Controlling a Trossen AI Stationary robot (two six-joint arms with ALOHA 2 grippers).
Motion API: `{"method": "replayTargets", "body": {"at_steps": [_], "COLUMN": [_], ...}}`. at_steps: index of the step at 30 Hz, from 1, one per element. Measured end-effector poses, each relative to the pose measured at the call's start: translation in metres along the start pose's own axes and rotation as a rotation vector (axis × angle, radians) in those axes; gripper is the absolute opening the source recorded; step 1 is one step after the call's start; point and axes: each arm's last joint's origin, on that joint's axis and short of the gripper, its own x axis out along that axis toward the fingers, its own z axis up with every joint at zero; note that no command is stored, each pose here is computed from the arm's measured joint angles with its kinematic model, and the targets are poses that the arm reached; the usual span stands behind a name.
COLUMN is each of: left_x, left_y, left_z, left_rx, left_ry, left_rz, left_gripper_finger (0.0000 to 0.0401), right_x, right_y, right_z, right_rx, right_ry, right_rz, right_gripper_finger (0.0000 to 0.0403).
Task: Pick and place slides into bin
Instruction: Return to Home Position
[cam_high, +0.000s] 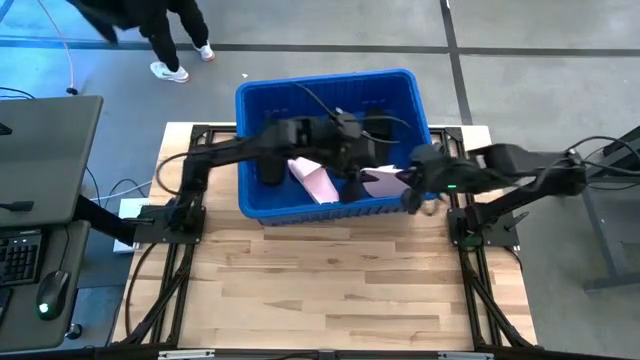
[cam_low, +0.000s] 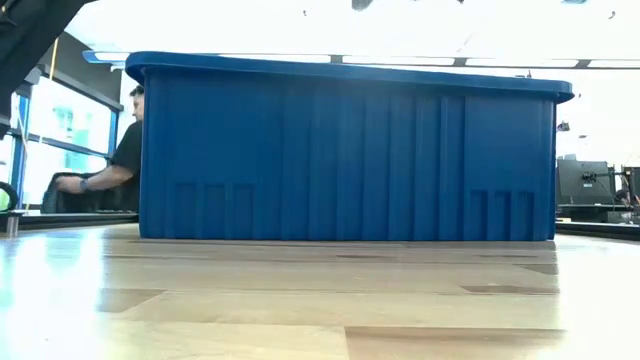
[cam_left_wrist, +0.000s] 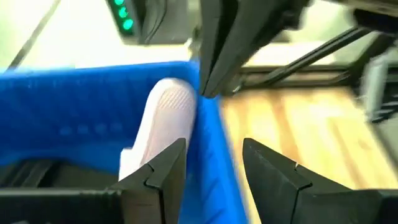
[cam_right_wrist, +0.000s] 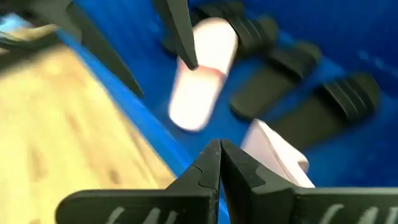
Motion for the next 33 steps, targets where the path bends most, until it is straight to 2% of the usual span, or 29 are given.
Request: {"method": "replayTargets", "body": {"at_steps": [3, 6, 8, 10, 14, 20, 24, 28, 30, 33], "left_x": [-0.033, -0.068, -0.096, -0.126, -0.177, -0.245, -0.283, -0.307, -0.306, -0.306], "left_y": [-0.004, -0.011, -0.015, -0.022, -0.027, -0.032, -0.031, -0.034, -0.035, -0.037], "left_z": [0.008, 0.013, 0.012, 0.011, -0.003, -0.019, -0.026, -0.036, -0.041, -0.054], "left_rx": [0.002, 0.018, 0.058, 0.112, 0.112, 0.099, 0.118, 0.133, 0.135, 0.133], "left_ry": [-0.024, -0.049, -0.024, -0.018, 0.056, 0.067, -0.011, -0.087, -0.097, -0.089], "left_rz": [-0.035, -0.047, -0.054, -0.064, -0.07, 0.068, 0.094, 0.069, 0.048, 0.027], "left_gripper_finger": [0.015, 0.015, 0.015, 0.015, 0.015, 0.015, 0.015, 0.015, 0.015, 0.015], "right_x": [-0.03, -0.055, -0.07, -0.081, -0.1, -0.134, -0.154, -0.147, -0.134, -0.112], "right_y": [-0.002, -0.009, -0.016, -0.024, -0.04, -0.08, -0.111, -0.118, -0.115, -0.114], "right_z": [0.004, 0.005, 0.004, 0.0, -0.006, -0.018, -0.033, -0.052, -0.064, -0.085], "right_rx": [-0.023, -0.05, -0.09, -0.081, -0.07, -0.104, -0.061, -0.107, -0.121, -0.068], "right_ry": [-0.099, -0.14, -0.142, -0.122, -0.145, -0.3, -0.408, -0.548, -0.615, -0.656], "right_rz": [0.095, 0.2, 0.265, 0.345, 0.445, 0.533, 0.591, 0.739, 0.811, 0.878], "right_gripper_finger": [0.0001, 0.0004, 0.0005, 0.0004, 0.0001, 0.0006, 0.0007, 0.0008, 0.0009, 0.0008]}}
